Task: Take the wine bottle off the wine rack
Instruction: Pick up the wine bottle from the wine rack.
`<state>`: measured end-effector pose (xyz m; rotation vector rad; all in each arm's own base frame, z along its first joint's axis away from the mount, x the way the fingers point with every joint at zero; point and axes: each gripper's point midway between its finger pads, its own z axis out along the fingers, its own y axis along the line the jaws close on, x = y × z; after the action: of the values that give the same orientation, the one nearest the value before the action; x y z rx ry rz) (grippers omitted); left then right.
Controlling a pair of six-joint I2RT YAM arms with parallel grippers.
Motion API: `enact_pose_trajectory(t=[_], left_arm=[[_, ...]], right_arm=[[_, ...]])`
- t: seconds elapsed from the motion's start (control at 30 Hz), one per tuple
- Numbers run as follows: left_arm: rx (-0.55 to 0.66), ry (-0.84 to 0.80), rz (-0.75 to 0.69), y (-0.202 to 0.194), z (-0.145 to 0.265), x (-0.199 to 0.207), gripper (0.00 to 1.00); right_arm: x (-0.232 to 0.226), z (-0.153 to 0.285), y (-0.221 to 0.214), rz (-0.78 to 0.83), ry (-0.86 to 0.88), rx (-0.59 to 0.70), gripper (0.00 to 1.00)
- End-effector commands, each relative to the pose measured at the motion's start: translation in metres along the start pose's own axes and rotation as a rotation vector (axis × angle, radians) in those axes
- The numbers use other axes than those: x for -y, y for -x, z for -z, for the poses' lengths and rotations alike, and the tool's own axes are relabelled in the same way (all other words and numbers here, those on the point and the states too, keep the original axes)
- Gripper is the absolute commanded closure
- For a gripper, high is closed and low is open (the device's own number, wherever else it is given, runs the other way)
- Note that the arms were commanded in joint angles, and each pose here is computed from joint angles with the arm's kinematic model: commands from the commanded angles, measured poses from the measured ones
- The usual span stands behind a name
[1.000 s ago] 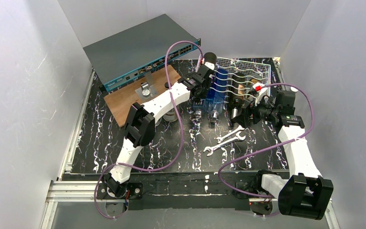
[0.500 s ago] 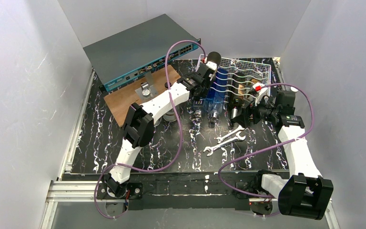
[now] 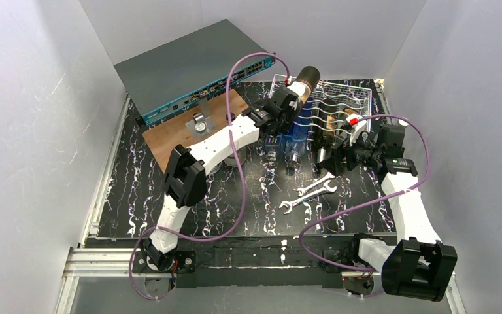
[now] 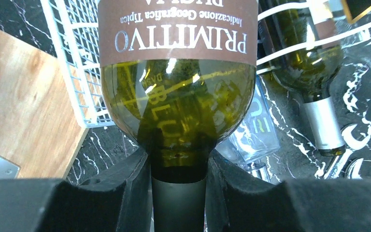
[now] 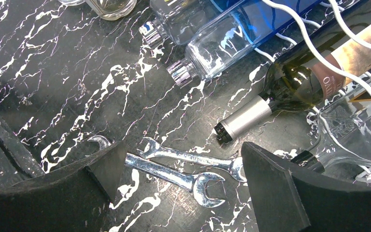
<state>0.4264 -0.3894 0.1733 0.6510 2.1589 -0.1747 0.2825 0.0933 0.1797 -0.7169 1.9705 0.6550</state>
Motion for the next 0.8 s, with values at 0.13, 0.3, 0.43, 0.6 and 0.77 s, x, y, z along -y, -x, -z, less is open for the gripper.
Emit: enact_pose_trajectory(t=[0.13, 0.3, 0.43, 0.6, 0.77], left_arm=[[0.287, -0.03, 0.069, 0.092, 0.086, -0.012, 1.0], [0.287, -0.079, 0.073, 0.088, 0.1, -0.005, 1.0], [0.276, -0.121, 0.081, 0.08, 0.115, -0.002, 1.0], [0.239, -0.18, 0.083, 0.062, 0.136, 0.003, 1.0], [0.213, -0.232, 0.09, 0.042, 0.162, 0.003, 1.0]], right_arm=[[0.0, 0.002, 0.007, 0.036, -0.002, 0.023, 0.02], [0.0, 0.002, 0.007, 0.036, -0.002, 0.021, 0.02], [0.0, 0.001, 0.006, 0.039, 0.0, 0.018, 0.02], [-0.001, 0.001, 0.006, 0.044, 0.004, 0.016, 0.02], [-0.004, 0.002, 0.006, 0.055, 0.017, 0.016, 0.02]])
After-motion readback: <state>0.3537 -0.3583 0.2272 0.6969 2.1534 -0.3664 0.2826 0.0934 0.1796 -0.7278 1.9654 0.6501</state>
